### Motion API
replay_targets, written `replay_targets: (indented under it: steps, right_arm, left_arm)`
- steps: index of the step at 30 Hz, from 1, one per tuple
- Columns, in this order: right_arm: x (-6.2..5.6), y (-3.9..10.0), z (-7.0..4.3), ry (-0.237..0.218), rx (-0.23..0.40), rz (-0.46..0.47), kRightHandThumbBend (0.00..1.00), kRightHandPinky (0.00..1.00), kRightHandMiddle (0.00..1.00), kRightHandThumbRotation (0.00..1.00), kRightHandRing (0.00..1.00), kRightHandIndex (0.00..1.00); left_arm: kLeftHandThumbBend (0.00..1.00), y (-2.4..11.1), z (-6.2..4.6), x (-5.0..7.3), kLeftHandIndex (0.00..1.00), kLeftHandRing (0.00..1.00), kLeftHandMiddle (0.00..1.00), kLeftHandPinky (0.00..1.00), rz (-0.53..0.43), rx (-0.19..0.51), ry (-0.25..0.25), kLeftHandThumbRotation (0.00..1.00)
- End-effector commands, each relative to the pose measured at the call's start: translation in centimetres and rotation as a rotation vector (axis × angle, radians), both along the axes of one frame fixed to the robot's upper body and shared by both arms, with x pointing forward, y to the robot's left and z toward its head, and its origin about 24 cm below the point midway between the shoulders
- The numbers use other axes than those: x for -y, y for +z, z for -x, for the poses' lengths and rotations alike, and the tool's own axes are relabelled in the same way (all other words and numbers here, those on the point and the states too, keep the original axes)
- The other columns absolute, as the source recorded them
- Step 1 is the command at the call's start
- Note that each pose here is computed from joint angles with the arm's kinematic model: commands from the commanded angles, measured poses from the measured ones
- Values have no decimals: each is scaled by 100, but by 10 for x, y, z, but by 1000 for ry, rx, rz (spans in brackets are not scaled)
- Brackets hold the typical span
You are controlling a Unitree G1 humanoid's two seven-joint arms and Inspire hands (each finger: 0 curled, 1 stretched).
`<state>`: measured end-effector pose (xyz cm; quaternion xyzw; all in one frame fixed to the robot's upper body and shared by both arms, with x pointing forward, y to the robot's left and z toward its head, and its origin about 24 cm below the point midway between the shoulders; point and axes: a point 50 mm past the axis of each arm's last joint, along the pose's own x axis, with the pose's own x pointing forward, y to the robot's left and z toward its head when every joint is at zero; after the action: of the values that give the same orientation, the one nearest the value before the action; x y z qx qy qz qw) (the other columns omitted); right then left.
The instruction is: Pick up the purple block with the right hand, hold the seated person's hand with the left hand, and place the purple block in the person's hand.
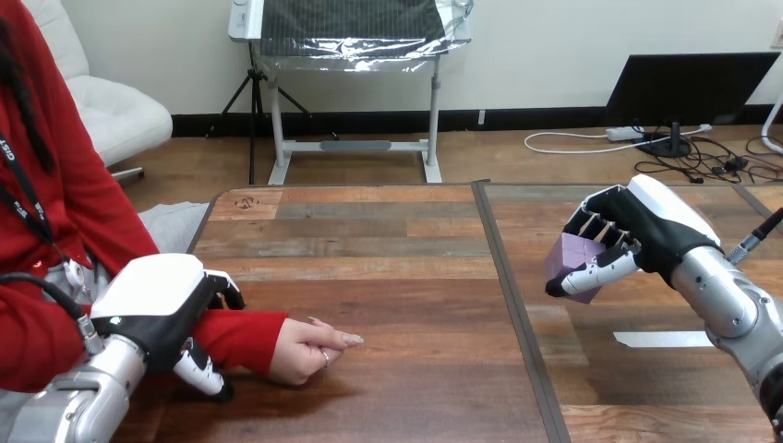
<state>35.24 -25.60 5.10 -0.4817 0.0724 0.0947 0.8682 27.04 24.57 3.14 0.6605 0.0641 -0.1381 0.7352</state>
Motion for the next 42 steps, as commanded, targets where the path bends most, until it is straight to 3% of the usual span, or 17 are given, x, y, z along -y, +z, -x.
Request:
replay_targets:
  steps: [1, 18, 42]
  right_arm:
    - [0, 26, -11, 5, 103, -7, 85, 39, 47, 0, 42, 48]
    - [-1, 28, -12, 7, 109, -4, 85, 39, 47, 0, 43, 48]
    - [-1, 26, -12, 2, 107, 1, 85, 39, 47, 0, 43, 48]
  left_arm:
    - [91, 8, -14, 6, 63, 57, 61, 50, 17, 29, 2, 1]
    - [86, 5, -15, 10, 54, 48, 53, 40, 77, 4, 10, 0]
    - [85, 1, -13, 19, 51, 43, 50, 37, 167, -21, 0, 0]
